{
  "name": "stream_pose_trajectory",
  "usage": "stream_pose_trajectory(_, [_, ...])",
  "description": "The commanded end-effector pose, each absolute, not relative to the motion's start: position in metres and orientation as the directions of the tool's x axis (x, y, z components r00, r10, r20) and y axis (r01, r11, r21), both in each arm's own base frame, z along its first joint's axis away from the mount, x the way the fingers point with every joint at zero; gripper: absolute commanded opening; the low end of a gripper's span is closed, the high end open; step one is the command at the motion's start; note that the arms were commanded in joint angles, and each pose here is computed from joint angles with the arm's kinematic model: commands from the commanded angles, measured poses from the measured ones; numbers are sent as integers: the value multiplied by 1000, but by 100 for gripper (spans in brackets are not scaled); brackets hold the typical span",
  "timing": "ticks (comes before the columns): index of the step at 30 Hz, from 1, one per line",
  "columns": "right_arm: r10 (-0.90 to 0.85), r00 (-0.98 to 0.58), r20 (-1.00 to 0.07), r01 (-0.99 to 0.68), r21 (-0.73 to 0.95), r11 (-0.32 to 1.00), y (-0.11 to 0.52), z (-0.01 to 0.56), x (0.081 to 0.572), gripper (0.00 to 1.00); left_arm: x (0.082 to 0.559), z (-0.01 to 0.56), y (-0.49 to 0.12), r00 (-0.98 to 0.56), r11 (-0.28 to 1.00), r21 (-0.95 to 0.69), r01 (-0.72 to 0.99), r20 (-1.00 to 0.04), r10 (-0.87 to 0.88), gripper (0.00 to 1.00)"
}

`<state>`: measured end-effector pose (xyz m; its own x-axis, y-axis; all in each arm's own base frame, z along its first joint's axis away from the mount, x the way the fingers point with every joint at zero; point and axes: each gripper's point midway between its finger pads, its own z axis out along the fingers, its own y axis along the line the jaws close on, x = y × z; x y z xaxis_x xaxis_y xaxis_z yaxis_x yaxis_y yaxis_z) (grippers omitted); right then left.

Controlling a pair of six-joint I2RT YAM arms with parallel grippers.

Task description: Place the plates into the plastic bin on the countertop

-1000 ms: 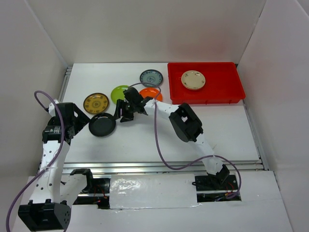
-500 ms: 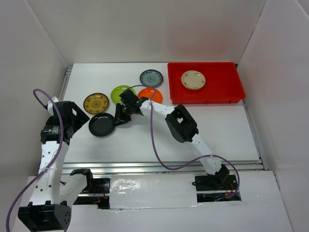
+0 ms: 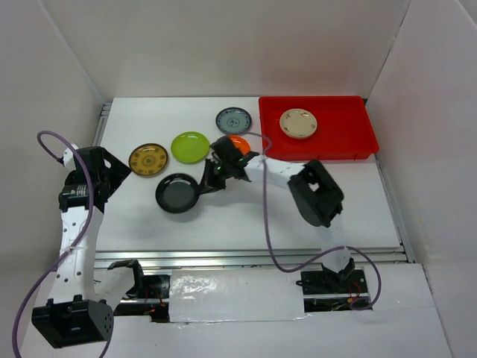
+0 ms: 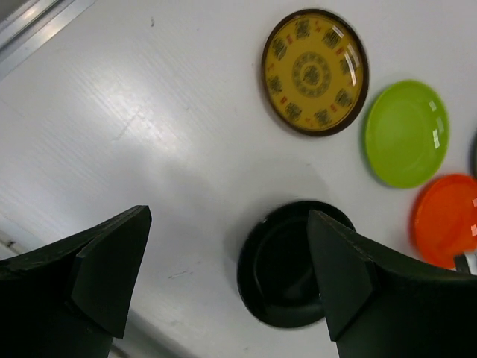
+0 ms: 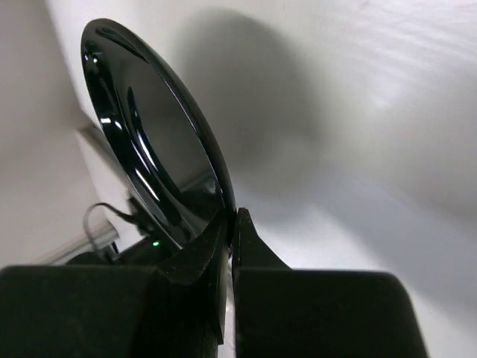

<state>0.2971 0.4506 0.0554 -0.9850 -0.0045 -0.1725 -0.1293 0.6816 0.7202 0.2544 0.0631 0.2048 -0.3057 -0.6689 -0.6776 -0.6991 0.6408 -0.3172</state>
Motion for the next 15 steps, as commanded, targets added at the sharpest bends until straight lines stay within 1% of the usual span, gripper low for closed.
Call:
stream_pose_trajectory(1, [190, -903, -386, -201, 769, 607, 389, 170, 360, 0, 286, 216, 60, -196, 575, -462, -675, -639, -744, 99])
stream_pose_trajectory(3, [237, -885, -402, -185, 769, 612, 356, 182, 376, 0, 303, 199, 61, -192, 546, -479, -688, -605, -773, 99])
stream_pose_trajectory(4, [299, -860, -413, -161, 777, 609, 324, 198, 392, 0, 312, 185, 65, -198, 524, -469, -711, -581, -789, 99])
stream_pose_trajectory(5, [327, -846, -421, -150, 777, 611, 306, 205, 401, 0, 319, 182, 66, -193, 515, -478, -712, -571, -798, 99])
stream_pose_trajectory(6, [342, -825, -450, -165, 770, 617, 289, 218, 407, 0, 325, 178, 66, -193, 510, -487, -709, -561, -805, 99])
stream_pose_trajectory(7, [396, -800, -450, -117, 765, 633, 257, 224, 425, 0, 335, 177, 71, -170, 496, -511, -703, -556, -814, 99])
stream_pose_trajectory(9, [443, -763, -470, -97, 761, 642, 225, 239, 445, 0, 344, 162, 75, -167, 463, -523, -716, -515, -841, 99])
stream_pose_trajectory(10, [501, -733, -461, -30, 757, 653, 189, 236, 461, 0, 353, 157, 77, -162, 457, -532, -713, -509, -845, 99])
stream_pose_trajectory(12, [563, -692, -451, 42, 755, 655, 150, 232, 488, 0, 364, 154, 78, -152, 453, -551, -701, -504, -850, 99])
stream_pose_trajectory(13, [610, -657, -443, 94, 754, 650, 118, 230, 500, 0, 373, 149, 78, -151, 453, -560, -694, -502, -852, 99])
stream_pose_trajectory(15, [664, -612, -430, 155, 758, 633, 84, 221, 526, 0, 384, 143, 76, -164, 453, -579, -678, -481, -861, 99])
